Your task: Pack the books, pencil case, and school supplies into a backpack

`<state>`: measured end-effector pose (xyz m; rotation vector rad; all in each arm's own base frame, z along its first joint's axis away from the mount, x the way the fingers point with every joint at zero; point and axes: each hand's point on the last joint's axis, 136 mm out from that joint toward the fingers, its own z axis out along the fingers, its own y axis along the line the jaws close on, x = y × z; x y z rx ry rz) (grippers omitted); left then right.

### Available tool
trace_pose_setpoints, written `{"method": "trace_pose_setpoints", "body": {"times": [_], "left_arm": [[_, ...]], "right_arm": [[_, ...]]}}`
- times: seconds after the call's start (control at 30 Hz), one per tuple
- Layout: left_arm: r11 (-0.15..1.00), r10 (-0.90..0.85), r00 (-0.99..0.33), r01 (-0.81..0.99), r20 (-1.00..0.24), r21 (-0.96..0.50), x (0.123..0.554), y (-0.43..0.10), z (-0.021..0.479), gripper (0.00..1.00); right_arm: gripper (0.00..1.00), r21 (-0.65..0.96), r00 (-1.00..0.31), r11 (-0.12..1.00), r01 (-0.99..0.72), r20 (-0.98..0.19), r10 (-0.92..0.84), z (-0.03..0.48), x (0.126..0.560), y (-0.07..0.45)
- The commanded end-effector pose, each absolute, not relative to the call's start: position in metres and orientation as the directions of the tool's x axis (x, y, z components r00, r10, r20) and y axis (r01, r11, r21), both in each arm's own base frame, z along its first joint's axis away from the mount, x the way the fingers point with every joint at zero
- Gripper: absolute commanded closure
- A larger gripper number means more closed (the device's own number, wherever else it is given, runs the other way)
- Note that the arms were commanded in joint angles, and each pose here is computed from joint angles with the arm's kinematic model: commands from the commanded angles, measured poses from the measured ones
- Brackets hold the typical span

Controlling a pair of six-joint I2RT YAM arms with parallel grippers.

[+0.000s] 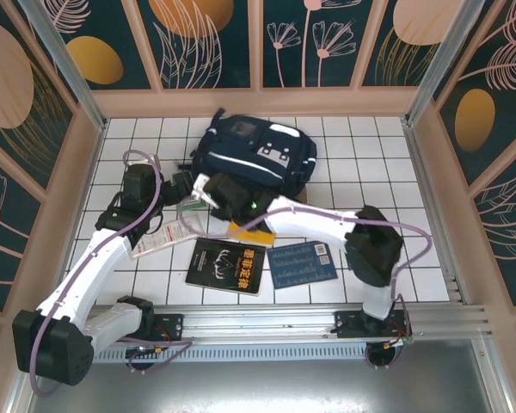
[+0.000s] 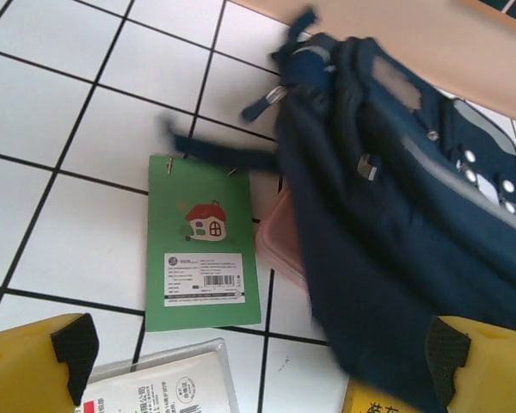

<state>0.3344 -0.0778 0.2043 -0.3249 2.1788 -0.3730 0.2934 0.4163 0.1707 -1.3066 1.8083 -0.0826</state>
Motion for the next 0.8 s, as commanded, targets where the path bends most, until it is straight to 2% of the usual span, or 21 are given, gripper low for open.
{"method": "trace_pose_setpoints", "body": {"times": [0.0, 0.13, 0.33, 0.43, 0.5, 0.53, 0.57, 0.6, 0.67, 0.73, 0.77], "left_arm": [[0.92, -0.358, -0.564, -0.074, -0.744, -0.386, 0.338, -0.081, 0.212, 0.01], [0.911, -0.361, -0.578, -0.053, -0.732, -0.408, 0.339, -0.088, 0.212, 0.01], [0.88, -0.37, -0.641, -0.009, -0.673, -0.475, 0.342, -0.108, 0.198, 0.01], [0.864, -0.374, -0.678, -0.007, -0.633, -0.504, 0.344, -0.117, 0.188, 0.01], [0.851, -0.378, -0.706, -0.01, -0.599, -0.525, 0.346, -0.123, 0.184, 0.01], [0.846, -0.38, -0.716, -0.013, -0.585, -0.533, 0.347, -0.126, 0.184, 0.01], [0.842, -0.383, -0.723, -0.016, -0.576, -0.54, 0.349, -0.128, 0.185, 0.01], [0.836, -0.389, -0.721, -0.014, -0.574, -0.548, 0.352, -0.13, 0.19, 0.01], [0.835, -0.396, -0.712, -0.016, -0.58, -0.551, 0.359, -0.133, 0.197, 0.01], [0.833, -0.405, -0.717, -0.034, -0.567, -0.552, 0.367, -0.135, 0.195, 0.01], [0.828, -0.406, -0.72, -0.03, -0.562, -0.56, 0.373, -0.139, 0.198, 0.01]], "right_arm": [[1.0, -0.595, 0.008, 0.46, -0.659, -0.617, -0.787, 0.208, 0.265, 0.393], [1.0, -0.594, -0.057, 0.501, -0.629, -0.608, -0.792, 0.207, 0.254, 0.354], [1.0, -0.569, -0.175, 0.624, -0.536, -0.648, -0.742, 0.205, 0.273, 0.297], [1.0, -0.543, -0.17, 0.637, -0.547, -0.673, -0.72, 0.205, 0.27, 0.291], [0.94, -0.513, -0.17, 0.601, -0.613, -0.657, -0.734, 0.192, 0.257, 0.29], [0.9, -0.504, -0.178, 0.597, -0.624, -0.652, -0.737, 0.187, 0.252, 0.288], [0.77, -0.489, -0.205, 0.608, -0.626, -0.649, -0.732, 0.181, 0.248, 0.283], [0.7, -0.468, -0.245, 0.629, -0.622, -0.646, -0.723, 0.173, 0.244, 0.277], [0.66, -0.455, -0.29, 0.661, -0.597, -0.646, -0.706, 0.166, 0.238, 0.268], [0.51, -0.42, -0.315, 0.7, -0.578, -0.677, -0.665, 0.168, 0.232, 0.264], [0.21, -0.373, -0.327, 0.717, -0.589, -0.701, -0.634, 0.172, 0.227, 0.265]]}}
